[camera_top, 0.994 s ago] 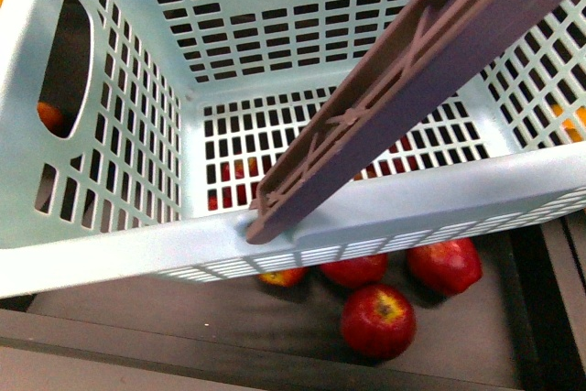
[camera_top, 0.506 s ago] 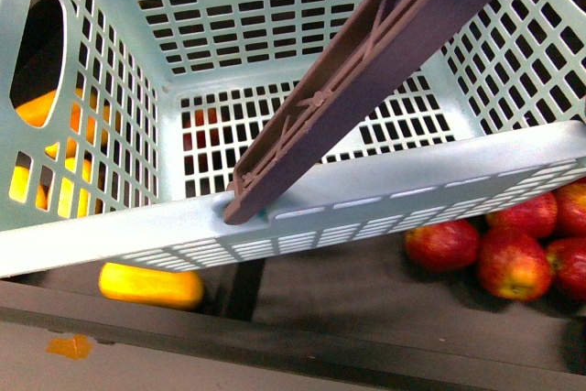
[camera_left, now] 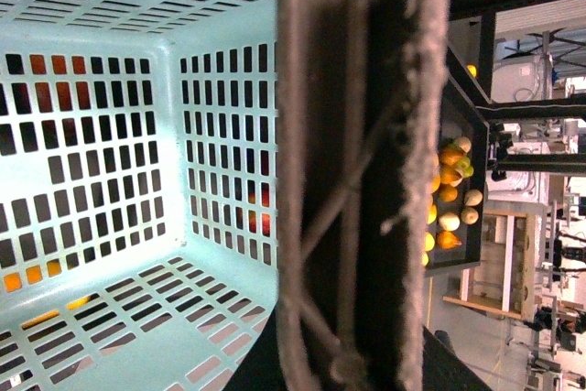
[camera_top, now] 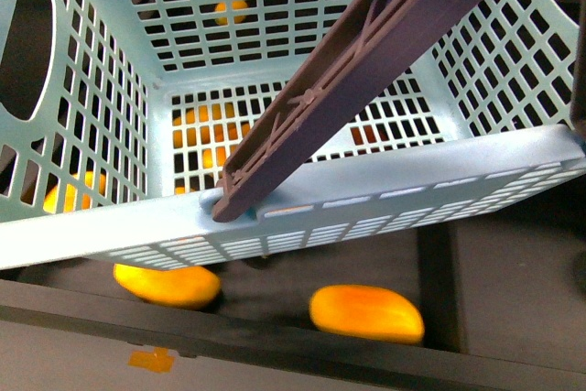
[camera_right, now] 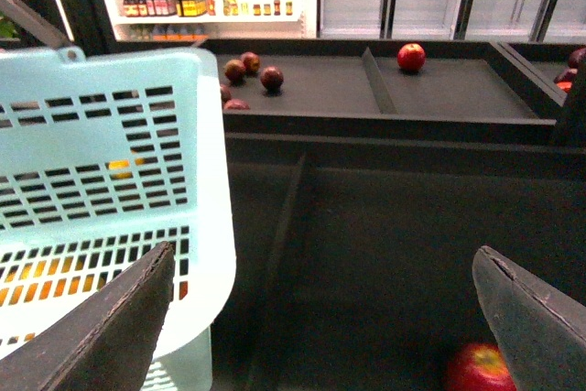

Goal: Pick lemon and mango into basket

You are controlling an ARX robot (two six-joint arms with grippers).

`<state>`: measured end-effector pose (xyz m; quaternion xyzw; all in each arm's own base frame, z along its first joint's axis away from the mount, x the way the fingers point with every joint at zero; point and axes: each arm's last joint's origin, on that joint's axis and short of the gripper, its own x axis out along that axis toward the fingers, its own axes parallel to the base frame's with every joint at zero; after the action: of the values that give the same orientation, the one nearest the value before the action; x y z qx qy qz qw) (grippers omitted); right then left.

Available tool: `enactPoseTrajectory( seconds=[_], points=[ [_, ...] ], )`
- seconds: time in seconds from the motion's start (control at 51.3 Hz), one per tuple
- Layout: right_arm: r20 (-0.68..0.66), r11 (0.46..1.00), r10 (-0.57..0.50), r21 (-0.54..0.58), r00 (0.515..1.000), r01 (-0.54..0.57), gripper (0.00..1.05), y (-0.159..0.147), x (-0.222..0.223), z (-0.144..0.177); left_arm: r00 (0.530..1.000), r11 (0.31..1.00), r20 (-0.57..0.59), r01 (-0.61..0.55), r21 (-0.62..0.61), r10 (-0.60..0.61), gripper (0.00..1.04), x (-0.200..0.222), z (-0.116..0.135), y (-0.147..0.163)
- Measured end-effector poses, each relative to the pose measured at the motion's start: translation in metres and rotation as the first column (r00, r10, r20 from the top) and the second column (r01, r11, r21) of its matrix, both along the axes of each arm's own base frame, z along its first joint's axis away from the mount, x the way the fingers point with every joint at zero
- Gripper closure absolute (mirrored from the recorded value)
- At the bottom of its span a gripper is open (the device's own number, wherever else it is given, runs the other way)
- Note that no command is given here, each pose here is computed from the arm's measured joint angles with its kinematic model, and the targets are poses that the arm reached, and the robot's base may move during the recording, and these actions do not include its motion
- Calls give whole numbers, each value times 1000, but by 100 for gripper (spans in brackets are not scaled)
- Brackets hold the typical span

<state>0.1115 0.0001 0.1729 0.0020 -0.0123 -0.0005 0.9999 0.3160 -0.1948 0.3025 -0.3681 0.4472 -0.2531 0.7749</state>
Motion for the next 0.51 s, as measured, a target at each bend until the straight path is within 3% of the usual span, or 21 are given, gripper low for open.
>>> enactPoseTrajectory(
  seconds=[0.506],
  points=[
    [-1, 1000, 3, 0, 1000, -3, 9, 0, 0, 0, 1000, 1000, 0, -1, 1, 1, 100, 0, 0, 0]
  ],
)
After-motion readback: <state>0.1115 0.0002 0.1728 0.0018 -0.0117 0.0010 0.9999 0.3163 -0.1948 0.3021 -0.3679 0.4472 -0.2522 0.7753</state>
